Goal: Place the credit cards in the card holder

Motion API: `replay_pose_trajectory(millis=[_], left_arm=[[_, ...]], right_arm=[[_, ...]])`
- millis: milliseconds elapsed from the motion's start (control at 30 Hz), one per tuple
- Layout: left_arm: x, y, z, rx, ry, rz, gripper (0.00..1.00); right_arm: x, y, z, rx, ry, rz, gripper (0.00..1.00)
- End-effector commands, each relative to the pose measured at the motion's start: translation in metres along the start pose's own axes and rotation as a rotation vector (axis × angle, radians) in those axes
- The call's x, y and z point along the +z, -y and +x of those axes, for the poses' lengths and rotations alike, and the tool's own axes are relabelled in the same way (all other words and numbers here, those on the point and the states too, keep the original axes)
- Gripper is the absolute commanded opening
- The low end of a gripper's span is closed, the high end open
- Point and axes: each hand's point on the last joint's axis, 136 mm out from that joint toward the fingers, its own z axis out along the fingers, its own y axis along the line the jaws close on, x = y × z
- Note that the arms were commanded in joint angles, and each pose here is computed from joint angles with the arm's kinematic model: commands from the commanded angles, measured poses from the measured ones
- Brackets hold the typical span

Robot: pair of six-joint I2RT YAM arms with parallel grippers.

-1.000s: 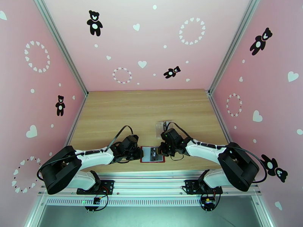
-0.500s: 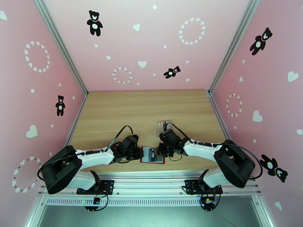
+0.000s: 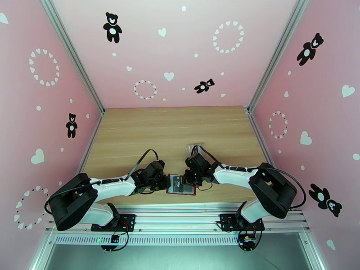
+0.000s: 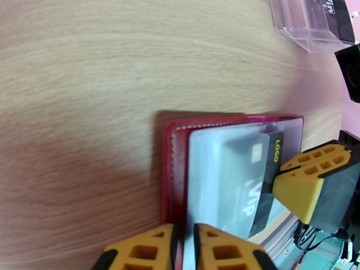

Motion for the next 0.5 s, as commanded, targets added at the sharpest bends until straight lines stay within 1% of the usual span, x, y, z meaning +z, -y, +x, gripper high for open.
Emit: replay_pose_trajectory(millis=[0, 233, 300, 467], left_arm=[[0.008, -0.017, 0.015, -0.010, -0.041, -0.062, 0.19], [0.010, -0.015, 0.016, -0.012, -0.044, -0.058, 0.19], [0.010, -0.014, 0.015, -0.012, -0.041, -0.055, 0.19], [0.008, -0.009, 0.013, -0.009, -0.037, -0.043, 0.19]], right_arm=[[0.006, -0.003, 0.002, 0.003, -0.014, 0.017, 0.00], [0.010, -0.008, 0.005, -0.007, -0.022, 0.011, 0.00], [0.012, -0.010, 0.005, 0.020, -0.026, 0.000, 0.00], [0.012, -0.017, 0.004, 0.020, -0.028, -0.021, 0.00]])
